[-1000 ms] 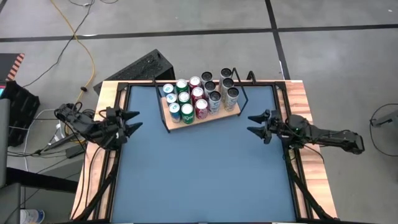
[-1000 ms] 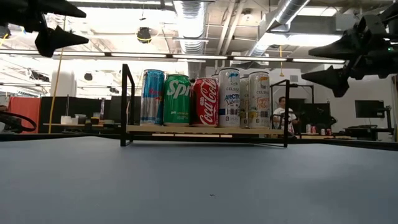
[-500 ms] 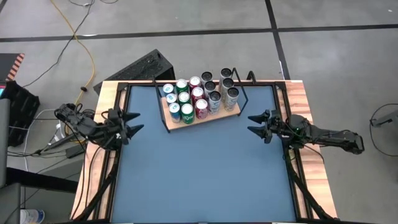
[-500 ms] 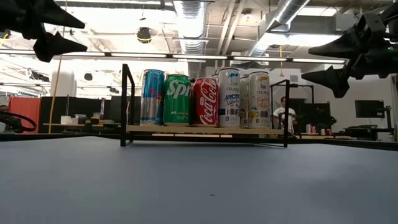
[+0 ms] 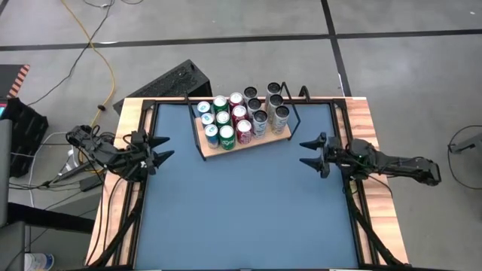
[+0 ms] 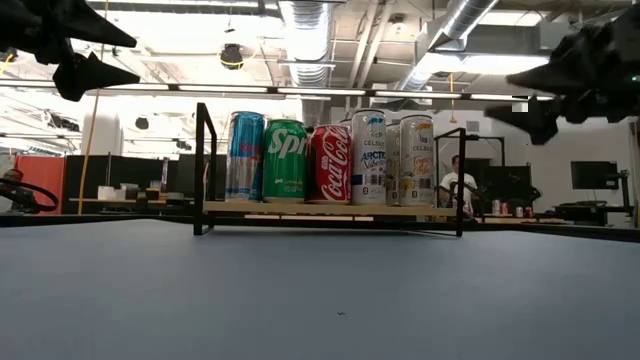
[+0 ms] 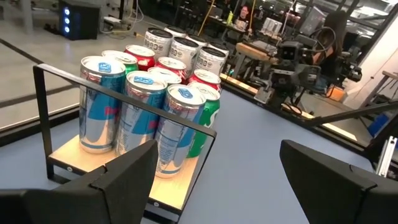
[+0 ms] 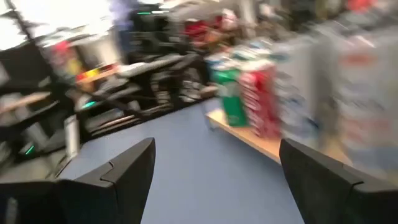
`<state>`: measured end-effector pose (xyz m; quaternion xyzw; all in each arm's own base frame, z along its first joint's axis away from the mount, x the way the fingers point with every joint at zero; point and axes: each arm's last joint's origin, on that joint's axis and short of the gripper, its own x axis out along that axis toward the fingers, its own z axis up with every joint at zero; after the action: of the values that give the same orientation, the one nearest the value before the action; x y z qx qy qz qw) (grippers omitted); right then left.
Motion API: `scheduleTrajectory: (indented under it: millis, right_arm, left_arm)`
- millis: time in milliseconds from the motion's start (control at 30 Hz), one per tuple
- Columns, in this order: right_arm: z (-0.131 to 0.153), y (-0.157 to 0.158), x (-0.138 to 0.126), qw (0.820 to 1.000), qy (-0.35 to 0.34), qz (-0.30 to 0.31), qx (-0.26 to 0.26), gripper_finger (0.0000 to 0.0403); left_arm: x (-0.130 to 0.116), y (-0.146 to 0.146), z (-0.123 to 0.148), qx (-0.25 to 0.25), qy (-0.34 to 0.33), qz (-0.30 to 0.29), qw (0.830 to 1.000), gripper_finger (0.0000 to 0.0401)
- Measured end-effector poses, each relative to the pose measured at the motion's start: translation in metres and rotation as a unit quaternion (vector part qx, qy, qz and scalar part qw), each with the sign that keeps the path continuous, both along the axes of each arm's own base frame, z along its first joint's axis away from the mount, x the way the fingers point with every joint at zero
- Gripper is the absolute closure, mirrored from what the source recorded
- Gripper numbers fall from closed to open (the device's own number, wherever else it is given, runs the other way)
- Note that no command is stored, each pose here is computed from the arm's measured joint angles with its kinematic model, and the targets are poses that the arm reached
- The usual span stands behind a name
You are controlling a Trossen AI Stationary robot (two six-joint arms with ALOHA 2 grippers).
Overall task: Place canned beverage on shelf
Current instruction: Return to Home Position
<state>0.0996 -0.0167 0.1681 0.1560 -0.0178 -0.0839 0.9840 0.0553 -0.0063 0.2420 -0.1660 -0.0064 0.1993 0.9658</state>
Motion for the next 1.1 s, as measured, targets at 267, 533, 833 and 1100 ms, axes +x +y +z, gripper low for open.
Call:
scheduleTrajectory:
  millis: [267,533,833,1100]
  right_arm:
    - [0.005,0.004,0.0,0.996,-0.015,0.041,-0.074,0.0078]
    - [0.0,0.004,0.0,0.997,0.009,0.042,-0.07,0.0078]
    - [-0.001,0.003,0.0,0.999,0.008,0.033,-0.017,0.0078]
    - [-0.001,-0.006,-0.001,0.994,-0.016,-0.069,0.078,0.0078]
  left_arm:
    - [0.0,0.0,0.0,0.0,0.0,0.0,1.0,0.0076]
    - [0.0,0.0,0.0,0.001,0.001,0.0,1.0,0.0076]
    - [0.0,0.0,0.0,0.0,0.0,0.0,1.0,0.0076]
    - [0.0,0.0,0.0,0.0,0.0,0.0,1.0,0.0076]
